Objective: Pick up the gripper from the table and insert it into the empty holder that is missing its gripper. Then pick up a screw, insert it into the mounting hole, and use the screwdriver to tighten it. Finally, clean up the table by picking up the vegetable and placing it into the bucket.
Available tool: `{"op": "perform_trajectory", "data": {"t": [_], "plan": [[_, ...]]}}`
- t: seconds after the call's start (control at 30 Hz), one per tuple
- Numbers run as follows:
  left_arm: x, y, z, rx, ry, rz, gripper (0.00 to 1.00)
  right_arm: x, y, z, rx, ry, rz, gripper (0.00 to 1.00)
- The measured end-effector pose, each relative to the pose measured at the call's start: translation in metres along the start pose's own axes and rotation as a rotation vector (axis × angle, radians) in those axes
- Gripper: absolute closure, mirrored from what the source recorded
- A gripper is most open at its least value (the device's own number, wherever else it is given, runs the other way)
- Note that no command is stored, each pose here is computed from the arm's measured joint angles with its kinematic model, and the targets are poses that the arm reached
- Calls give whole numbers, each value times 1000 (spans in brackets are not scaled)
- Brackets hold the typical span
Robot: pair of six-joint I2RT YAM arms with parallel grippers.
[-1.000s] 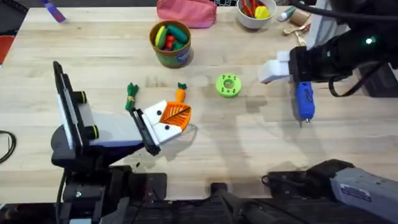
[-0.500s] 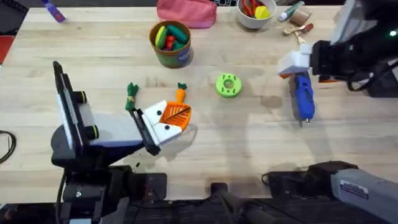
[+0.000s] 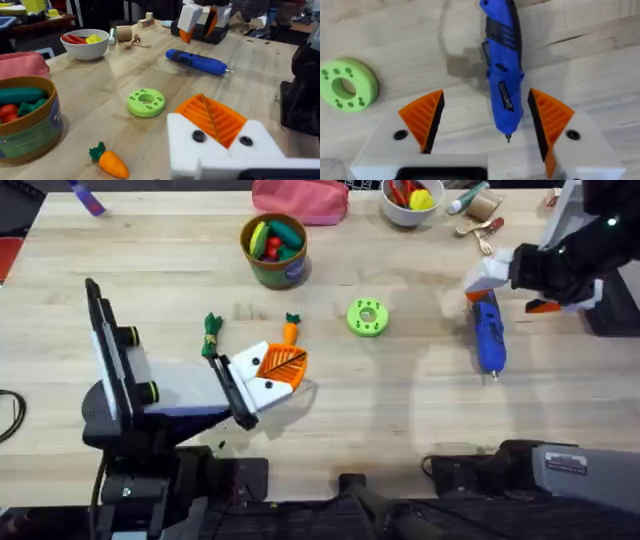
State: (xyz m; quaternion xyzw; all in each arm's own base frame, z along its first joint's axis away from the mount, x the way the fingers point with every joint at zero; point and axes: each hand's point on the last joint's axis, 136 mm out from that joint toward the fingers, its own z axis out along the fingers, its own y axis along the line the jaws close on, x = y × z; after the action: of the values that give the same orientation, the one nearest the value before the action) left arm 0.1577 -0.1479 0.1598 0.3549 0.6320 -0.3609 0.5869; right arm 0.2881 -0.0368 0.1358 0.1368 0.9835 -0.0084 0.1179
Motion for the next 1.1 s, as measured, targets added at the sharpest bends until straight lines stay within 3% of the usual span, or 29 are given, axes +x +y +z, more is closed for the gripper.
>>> {"op": "perform_trajectory", "data": {"t": [0.7,1.1], "plan": [[0,0,0,0,0,0,992,-12,-22,92,52,167,-133,28],[0,0,0,0,0,0,992,-14,-29,102,58,157,-101,30]]}}
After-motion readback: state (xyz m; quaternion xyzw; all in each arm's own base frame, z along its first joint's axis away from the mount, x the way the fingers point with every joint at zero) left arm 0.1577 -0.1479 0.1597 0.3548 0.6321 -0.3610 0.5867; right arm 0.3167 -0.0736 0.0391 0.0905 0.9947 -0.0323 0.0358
